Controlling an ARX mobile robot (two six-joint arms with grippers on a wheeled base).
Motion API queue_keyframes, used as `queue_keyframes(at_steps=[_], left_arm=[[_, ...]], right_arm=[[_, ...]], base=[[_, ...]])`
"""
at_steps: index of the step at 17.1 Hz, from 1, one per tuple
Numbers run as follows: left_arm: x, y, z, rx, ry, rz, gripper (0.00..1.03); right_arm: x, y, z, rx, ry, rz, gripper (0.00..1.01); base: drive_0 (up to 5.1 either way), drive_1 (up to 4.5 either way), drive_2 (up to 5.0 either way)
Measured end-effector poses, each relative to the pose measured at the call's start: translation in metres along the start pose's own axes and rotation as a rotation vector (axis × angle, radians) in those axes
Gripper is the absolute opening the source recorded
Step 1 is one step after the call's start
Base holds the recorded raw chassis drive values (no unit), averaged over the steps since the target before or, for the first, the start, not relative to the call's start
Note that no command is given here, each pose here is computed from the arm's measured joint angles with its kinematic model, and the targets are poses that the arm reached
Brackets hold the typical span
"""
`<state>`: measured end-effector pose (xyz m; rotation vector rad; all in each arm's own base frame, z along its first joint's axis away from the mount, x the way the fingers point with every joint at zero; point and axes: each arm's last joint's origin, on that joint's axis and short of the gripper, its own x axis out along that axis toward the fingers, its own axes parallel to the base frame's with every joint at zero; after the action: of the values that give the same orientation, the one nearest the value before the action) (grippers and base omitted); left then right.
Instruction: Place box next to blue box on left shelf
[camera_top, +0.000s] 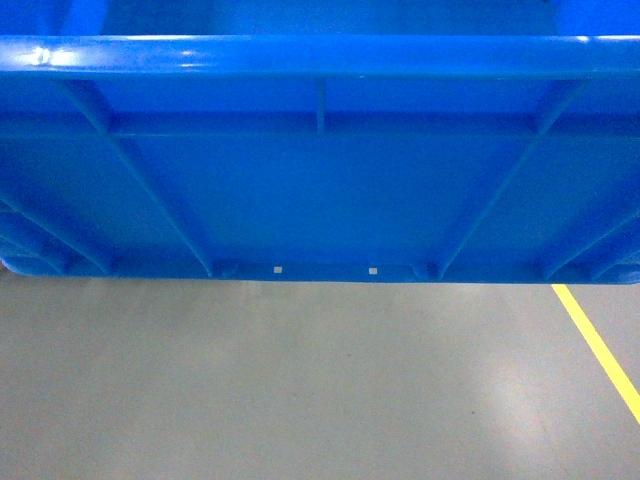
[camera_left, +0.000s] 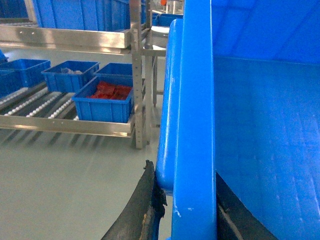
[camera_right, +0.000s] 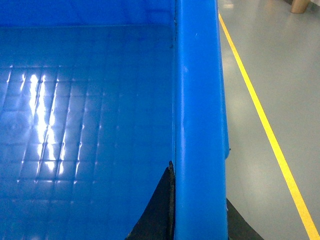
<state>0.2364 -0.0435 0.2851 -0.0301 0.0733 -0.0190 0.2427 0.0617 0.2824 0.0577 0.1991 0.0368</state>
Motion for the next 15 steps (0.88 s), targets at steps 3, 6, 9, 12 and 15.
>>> queue_keyframes(at_steps=[3, 6, 9, 12, 15], left_arm=[[0.0000, 0.0000, -0.0004, 0.001, 0.004, 0.001, 0.16], [0.0000, 0.0000, -0.0002, 0.000, 0.002, 0.000, 0.16], [0.0000, 0.0000, -0.0005, 0.000, 0.004, 0.000, 0.16], [0.0000, 0.0000, -0.0002, 0.000, 0.002, -0.001, 0.16], [0.0000, 0.0000, -0.0005, 0.001, 0.005, 0.001, 0.16]], right_arm=[[0.0000, 0.0000, -0.0003, -0.001, 0.003, 0.000, 0.08], [0.0001, 0.0000, -0.0003, -0.001, 0.002, 0.000, 0.08], [0.0000, 0.0000, -0.0004, 0.000, 0.004, 0.000, 0.08], [0.0001, 0.0000, -0.0004, 0.001, 0.003, 0.000, 0.08], [0.0001, 0.0000, -0.0004, 0.001, 0.004, 0.000, 0.08]], base=[[0.0, 4.28, -4.3], [0.0, 4.28, -4.3], [0.0, 4.28, -4.3], [0.0, 4.28, -4.3], [0.0, 4.28, -4.3]])
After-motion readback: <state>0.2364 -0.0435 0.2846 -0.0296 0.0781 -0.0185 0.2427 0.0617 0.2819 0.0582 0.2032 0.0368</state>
